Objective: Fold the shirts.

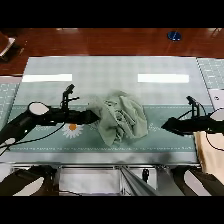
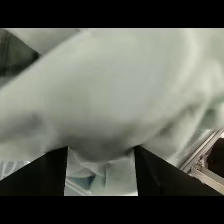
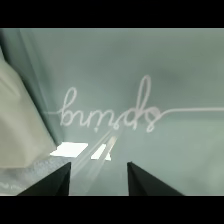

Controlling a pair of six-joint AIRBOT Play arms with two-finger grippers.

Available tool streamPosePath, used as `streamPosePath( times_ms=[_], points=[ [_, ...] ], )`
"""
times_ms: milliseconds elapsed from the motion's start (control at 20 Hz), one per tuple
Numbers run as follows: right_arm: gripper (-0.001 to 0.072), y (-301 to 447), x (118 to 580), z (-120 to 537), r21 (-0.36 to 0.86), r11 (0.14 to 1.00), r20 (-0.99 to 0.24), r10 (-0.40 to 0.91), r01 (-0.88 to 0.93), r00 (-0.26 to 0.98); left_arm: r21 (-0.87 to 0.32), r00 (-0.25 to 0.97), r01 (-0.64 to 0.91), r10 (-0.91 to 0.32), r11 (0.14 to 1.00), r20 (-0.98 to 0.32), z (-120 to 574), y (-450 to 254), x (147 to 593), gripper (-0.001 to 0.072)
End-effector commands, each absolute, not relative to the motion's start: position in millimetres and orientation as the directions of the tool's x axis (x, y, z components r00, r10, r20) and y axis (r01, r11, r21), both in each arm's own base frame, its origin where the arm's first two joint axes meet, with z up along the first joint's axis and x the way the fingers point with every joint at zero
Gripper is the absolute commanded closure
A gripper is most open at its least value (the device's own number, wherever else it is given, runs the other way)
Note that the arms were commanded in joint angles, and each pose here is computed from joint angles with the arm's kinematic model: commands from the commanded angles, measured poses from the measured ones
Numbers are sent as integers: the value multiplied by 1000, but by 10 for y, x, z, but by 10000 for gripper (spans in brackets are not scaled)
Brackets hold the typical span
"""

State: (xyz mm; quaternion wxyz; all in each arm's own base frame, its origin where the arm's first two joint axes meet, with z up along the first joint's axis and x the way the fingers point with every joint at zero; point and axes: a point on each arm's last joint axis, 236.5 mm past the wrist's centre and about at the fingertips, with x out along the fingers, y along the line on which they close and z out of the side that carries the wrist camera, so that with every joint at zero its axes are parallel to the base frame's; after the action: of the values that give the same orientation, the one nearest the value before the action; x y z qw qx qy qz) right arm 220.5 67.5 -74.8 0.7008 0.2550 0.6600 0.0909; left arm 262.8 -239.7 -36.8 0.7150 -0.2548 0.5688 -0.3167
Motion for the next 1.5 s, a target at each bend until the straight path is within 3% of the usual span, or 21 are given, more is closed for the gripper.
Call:
streamPosePath(
  times_ms=[0, 50, 350, 750, 800, 900, 1100, 1300, 1450],
  points=[
    [302, 890, 2068, -839, 470, 867, -882, 467, 167, 60, -744, 91, 142, -757, 653, -647, -535, -2501, 2679, 515],
    [302, 924, 2069, -846, 469, 868, -883, 466, 167, 58, -744, 88, 152, -759, 651, -646, -532, -2511, 2691, 681],
    [302, 1240, 1998, -991, 491, 856, -866, 500, 162, -21, -747, 82, 194, -769, 636, -633, -446, -2545, 2707, 688],
    [315, 1841, 2364, -1064, 596, 786, -799, 601, 164, 24, -747, 82, 193, -770, 636, -633, -446, -2545, 2706, 688],
    [384, 1881, 2443, -1038, 599, 787, -798, 602, 146, 32, -747, 82, 193, -770, 636, -633, -446, -2545, 2706, 688],
    [685, 1983, 2646, -897, 627, 777, -779, 623, 62, 70, -748, 84, 191, -769, 636, -633, -444, -2543, 2712, 688],
    [686, 1953, 3205, -8, 646, 748, -736, 663, -151, 137, -790, 144, 229, -823, 569, -550, 124, -2394, 3014, 688],
    [686, 1501, 3997, 1892, 521, 779, -599, 625, -350, 500, -769, 462, 409, -838, 490, -289, 1792, -1928, 3664, 688],
    [686, 1168, 3966, 3310, 321, 845, -442, 533, -428, 721, -641, 617, 562, -781, 523, -97, 3034, -1586, 3676, 688]
  ],
)
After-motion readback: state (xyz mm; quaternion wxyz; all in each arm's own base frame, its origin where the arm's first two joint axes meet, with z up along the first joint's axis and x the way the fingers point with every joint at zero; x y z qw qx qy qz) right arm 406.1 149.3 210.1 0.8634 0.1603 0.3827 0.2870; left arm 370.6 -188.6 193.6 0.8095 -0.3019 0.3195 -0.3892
